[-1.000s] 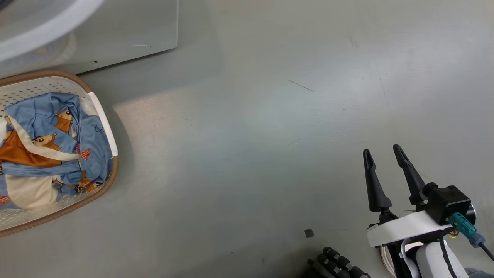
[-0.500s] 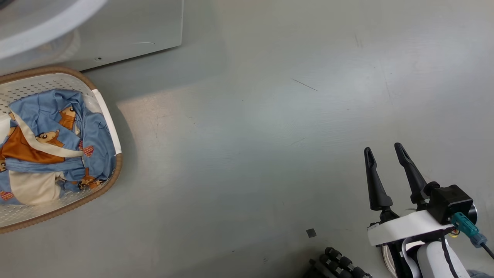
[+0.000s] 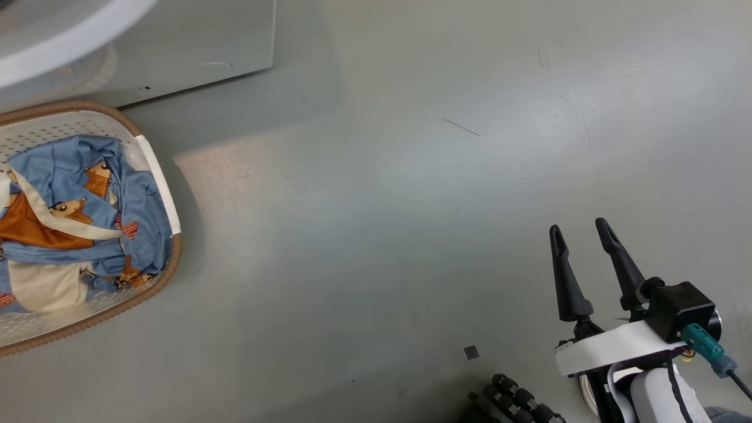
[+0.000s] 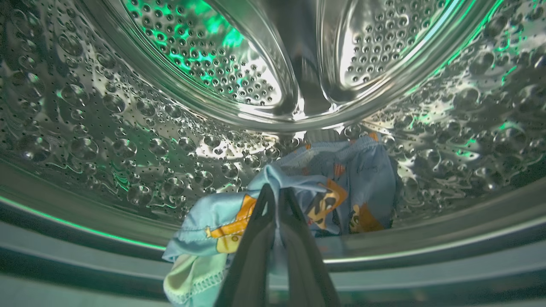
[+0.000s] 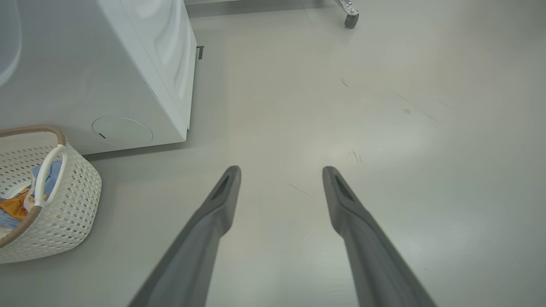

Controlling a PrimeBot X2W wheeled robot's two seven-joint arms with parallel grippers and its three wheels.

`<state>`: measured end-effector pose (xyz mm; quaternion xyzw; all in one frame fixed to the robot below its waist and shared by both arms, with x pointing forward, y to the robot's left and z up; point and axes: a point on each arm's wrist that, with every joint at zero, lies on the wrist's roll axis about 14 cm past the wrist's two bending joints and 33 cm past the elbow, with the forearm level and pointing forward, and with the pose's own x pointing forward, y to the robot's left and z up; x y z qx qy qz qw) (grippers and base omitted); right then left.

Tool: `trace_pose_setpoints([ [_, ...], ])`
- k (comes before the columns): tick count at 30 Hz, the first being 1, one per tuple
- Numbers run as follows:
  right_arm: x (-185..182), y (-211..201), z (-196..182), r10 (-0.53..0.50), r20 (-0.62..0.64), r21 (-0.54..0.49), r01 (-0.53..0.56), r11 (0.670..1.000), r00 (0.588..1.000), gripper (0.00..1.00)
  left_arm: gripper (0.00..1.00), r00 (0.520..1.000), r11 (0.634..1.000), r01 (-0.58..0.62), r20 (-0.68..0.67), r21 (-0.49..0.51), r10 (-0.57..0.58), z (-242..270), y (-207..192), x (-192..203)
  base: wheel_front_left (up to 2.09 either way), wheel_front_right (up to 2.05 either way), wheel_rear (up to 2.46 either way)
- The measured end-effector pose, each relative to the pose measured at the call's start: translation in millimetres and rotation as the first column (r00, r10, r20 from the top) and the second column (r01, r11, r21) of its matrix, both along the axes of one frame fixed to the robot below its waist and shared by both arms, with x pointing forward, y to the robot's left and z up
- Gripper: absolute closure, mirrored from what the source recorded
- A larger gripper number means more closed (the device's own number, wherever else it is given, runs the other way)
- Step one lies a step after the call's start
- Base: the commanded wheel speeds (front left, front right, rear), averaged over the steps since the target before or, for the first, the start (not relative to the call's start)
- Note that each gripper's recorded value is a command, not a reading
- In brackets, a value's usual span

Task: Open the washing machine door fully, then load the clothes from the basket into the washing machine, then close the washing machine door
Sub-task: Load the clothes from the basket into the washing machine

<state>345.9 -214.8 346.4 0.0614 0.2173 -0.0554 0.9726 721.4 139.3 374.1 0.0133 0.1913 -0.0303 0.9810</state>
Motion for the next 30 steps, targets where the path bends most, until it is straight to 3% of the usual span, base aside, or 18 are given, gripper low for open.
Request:
trace_pose_setpoints([
  [17,-10,0,-5,-0.03,-0.033,0.01,0.031,0.999,0.999,0.0,1.0,0.978,0.997,-0.021,0.207,-0.072,0.036,26,-3,34,0.0,0.0,0.0],
  [25,-13,-4,-9,-0.05,-0.052,0.002,0.05,0.999,0.997,0.0,1.0,0.9,0.989,0.006,0.433,-0.149,0.059,78,-8,57,0.0,0.0,0.0],
  [30,-14,2,-10,-0.043,-0.058,0.013,0.044,0.999,0.997,0.0,1.0,0.92,0.994,-0.001,0.39,-0.111,0.045,57,-2,56,0.0,0.0,0.0],
])
